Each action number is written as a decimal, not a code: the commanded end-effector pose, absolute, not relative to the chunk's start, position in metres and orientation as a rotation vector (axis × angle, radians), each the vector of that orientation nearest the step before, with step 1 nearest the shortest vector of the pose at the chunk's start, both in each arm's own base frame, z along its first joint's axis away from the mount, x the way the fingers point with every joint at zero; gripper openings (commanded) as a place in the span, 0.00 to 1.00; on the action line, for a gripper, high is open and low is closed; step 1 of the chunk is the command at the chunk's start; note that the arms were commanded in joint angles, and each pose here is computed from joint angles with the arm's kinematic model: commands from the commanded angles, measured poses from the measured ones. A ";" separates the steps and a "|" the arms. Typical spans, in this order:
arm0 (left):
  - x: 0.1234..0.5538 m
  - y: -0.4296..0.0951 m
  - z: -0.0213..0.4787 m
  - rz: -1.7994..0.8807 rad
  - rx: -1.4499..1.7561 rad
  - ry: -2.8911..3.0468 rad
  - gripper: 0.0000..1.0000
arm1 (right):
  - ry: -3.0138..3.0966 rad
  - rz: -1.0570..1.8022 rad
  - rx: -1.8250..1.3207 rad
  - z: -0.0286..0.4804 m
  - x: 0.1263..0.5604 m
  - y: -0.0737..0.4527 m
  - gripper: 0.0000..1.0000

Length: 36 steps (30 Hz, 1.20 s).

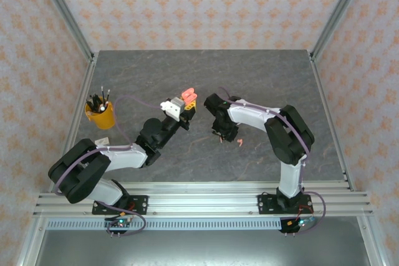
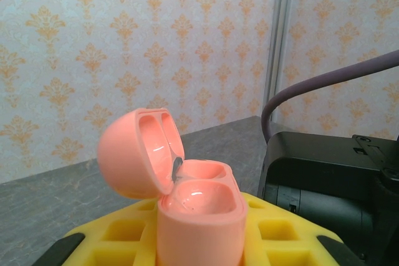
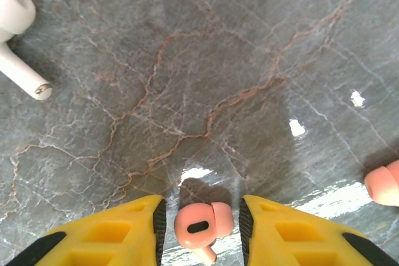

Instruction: Insert the wireless bluetooth earbuds into the charging case

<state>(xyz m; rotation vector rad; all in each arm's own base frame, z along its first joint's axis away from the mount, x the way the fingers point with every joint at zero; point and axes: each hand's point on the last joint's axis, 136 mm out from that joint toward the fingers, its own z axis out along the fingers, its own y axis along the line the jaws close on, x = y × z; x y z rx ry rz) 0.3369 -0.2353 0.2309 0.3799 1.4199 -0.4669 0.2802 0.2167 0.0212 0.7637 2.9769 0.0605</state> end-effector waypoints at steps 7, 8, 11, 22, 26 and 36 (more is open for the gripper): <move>0.338 -0.230 0.247 -0.459 0.357 1.379 0.00 | 2.997 0.102 0.698 0.017 0.282 0.219 0.38; 0.338 -0.230 0.247 -0.457 0.357 1.378 0.00 | 3.001 0.107 0.699 0.016 0.282 0.219 0.38; 0.339 -0.231 0.246 -0.458 0.359 1.380 0.00 | 3.006 0.109 0.703 0.014 0.280 0.219 0.38; 0.340 -0.232 0.247 -0.460 0.359 1.382 0.00 | 3.027 0.109 0.623 0.018 0.274 0.215 0.39; 0.340 -0.232 0.247 -0.463 0.361 1.382 0.00 | 3.043 0.095 0.588 0.017 0.270 0.213 0.39; 0.340 -0.232 0.247 -0.462 0.362 1.385 0.00 | 3.058 0.073 0.575 0.012 0.270 0.213 0.38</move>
